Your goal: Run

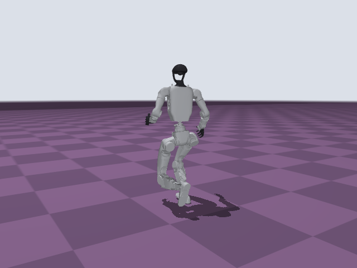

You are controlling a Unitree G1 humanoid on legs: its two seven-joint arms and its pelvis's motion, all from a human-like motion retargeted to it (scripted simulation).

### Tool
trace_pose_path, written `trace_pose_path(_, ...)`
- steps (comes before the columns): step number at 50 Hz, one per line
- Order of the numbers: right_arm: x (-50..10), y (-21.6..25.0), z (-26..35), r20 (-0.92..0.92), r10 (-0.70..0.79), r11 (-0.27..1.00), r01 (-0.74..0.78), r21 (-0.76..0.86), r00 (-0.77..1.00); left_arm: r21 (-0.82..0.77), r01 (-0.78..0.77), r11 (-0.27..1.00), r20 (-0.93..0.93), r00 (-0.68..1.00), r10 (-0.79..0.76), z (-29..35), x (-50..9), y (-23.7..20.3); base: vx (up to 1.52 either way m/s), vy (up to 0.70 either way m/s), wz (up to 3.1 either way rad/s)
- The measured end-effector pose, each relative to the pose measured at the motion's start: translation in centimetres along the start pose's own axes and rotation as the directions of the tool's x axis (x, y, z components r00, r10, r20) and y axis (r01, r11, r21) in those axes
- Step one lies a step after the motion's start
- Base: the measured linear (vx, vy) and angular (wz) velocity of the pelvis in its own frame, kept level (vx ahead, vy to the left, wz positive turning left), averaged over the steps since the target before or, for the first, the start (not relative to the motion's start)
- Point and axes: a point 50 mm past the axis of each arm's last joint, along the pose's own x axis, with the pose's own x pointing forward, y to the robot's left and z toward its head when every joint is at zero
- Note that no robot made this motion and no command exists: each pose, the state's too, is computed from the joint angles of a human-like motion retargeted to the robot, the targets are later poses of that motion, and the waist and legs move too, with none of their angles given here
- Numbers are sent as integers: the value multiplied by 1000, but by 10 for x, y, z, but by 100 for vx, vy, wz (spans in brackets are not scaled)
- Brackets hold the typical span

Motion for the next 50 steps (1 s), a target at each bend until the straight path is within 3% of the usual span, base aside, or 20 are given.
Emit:
trace_pose_path(3, 53, 6, 94, 325, -63, 998, 61, 14, 944, 27, -69, 997, -237, 969, 73, -42, -32, 18, -14, -10, -47)
trace_pose_path(7, 59, 10, 179, 587, -81, 995, 28, 99, 806, 52, -82, 995, -412, 906, 96, -66, -84, 41, 5, 4, 88)
trace_pose_path(13, 20, 38, 181, 664, 106, 967, -234, 106, 740, 55, -106, 993, -454, 883, 120, -69, -112, 54, 8, 12, 110)
trace_pose_path(18, 2, 60, 115, 471, 257, 948, -314, 45, 844, 22, -164, 986, -294, 942, 163, -50, -73, 39, -5, 5, 52)
trace_pose_path(24, -20, 55, -2, -6, 275, 960, -275, -51, 962, -23, -219, 975, 193, 956, 219, 41, 42, 17, -4, 1, 25)
trace_pose_path(30, -58, 5, -52, -210, 146, 988, -152, -14, 967, -125, -28, 992, 372, 925, 73, 75, 35, -13, 11, -7, -9)
trace_pose_path(35, -25, 6, -8, -13, 40, 998, -39, 43, 999, -76, 45, 996, 188, 982, -30, 36, 6, -20, -8, -9, 18)
trace_pose_path(40, 47, 21, 134, 482, -54, 997, 24, 67, 874, 21, -68, 997, -196, 978, 71, -34, -39, 13, -12, -8, -13)
trace_pose_path(45, 28, 31, 202, 697, -13, 979, -132, 153, 717, 61, -64, 996, -330, 940, 81, -47, -90, 48, 12, 10, 152)
trace_pose_path(50, 2, 55, 168, 651, 174, 938, -325, 118, 739, 37, -119, 992, -359, 925, 125, -54, -100, 48, 1, 11, 123)
